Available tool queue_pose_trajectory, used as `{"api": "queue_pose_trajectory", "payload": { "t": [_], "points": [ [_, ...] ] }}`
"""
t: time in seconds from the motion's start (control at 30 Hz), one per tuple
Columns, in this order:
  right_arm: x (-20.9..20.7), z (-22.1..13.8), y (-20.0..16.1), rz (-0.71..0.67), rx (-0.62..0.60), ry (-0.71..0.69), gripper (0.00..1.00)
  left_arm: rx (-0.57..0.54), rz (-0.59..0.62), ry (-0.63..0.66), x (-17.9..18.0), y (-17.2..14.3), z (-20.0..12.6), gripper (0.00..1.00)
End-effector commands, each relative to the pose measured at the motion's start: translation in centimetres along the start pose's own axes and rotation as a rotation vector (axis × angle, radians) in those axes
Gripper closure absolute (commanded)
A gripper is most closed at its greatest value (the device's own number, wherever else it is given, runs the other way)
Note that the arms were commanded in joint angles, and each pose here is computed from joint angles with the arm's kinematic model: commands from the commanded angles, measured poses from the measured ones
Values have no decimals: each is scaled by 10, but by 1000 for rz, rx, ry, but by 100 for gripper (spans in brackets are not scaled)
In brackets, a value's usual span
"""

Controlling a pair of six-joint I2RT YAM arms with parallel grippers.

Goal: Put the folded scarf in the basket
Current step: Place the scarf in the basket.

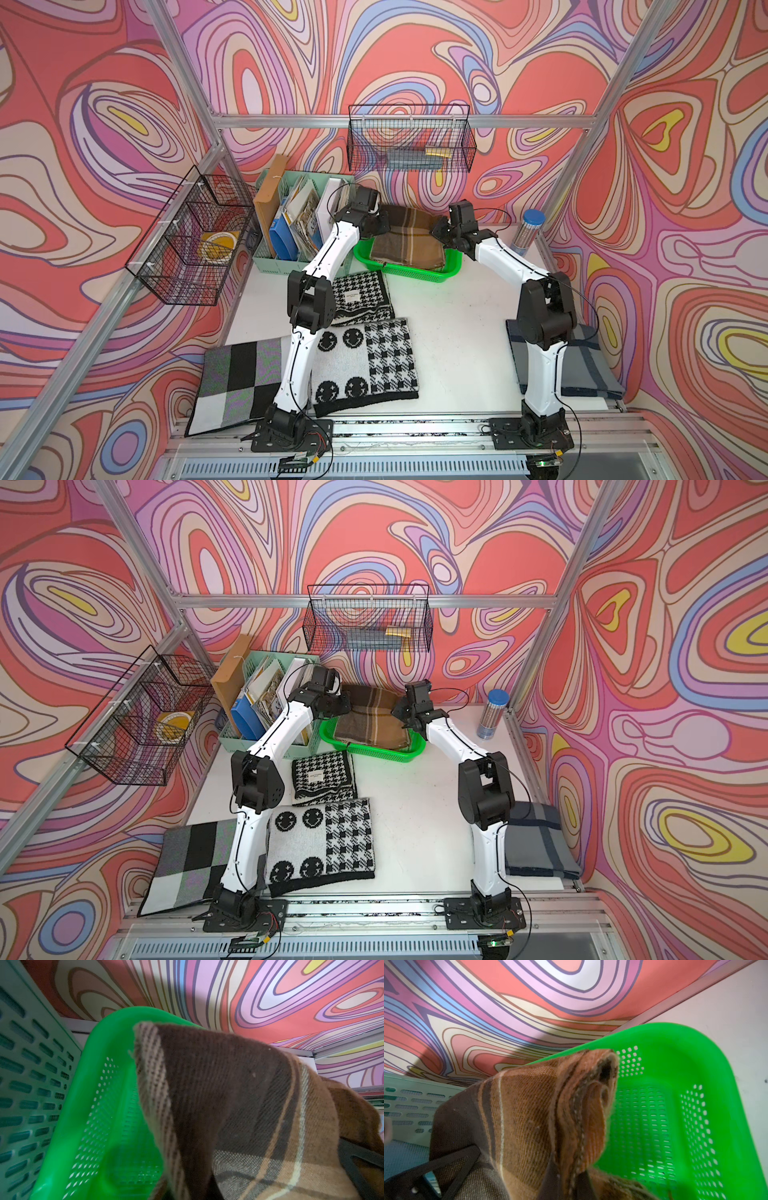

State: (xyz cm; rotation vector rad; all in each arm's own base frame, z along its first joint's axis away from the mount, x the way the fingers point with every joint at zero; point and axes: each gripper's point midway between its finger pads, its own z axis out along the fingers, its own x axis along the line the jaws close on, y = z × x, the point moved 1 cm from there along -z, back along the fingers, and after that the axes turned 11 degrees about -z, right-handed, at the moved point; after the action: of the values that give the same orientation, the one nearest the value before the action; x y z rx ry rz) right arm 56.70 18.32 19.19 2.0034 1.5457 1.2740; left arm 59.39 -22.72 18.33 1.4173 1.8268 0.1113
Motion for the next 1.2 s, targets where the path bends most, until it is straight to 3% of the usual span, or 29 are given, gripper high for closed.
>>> {"api": "queue_pose_trajectory", "payload": {
  "t": [0.0, 0.33, 0.73, 0.77, 0.8, 0.9, 0.97, 1.17],
  "points": [
    [-19, 8, -11, -24, 15, -85, 100, -50, -9, -44, -5, 15, 7, 100],
    [-39, 28, -32, -44, 48, -143, 100, -9, -40, -84, -2, 3, 37, 100],
    [-48, 38, -38, -65, 50, -173, 98, -8, -43, -22, 16, -5, 55, 100],
    [-48, 39, -38, -62, 53, -171, 93, -13, -44, -17, 17, -4, 56, 97],
    [-48, 40, -40, -63, 57, -169, 84, -16, -41, -17, 16, -3, 55, 86],
    [-43, 38, -35, -72, 53, -153, 51, -21, -25, -32, 7, -3, 50, 37],
    [-39, 34, -29, -82, 41, -145, 39, -32, -7, -46, -2, 0, 43, 19],
    [-24, 4, -6, -105, -14, -119, 36, -74, 18, -97, -34, 11, 12, 7]
  ]
}}
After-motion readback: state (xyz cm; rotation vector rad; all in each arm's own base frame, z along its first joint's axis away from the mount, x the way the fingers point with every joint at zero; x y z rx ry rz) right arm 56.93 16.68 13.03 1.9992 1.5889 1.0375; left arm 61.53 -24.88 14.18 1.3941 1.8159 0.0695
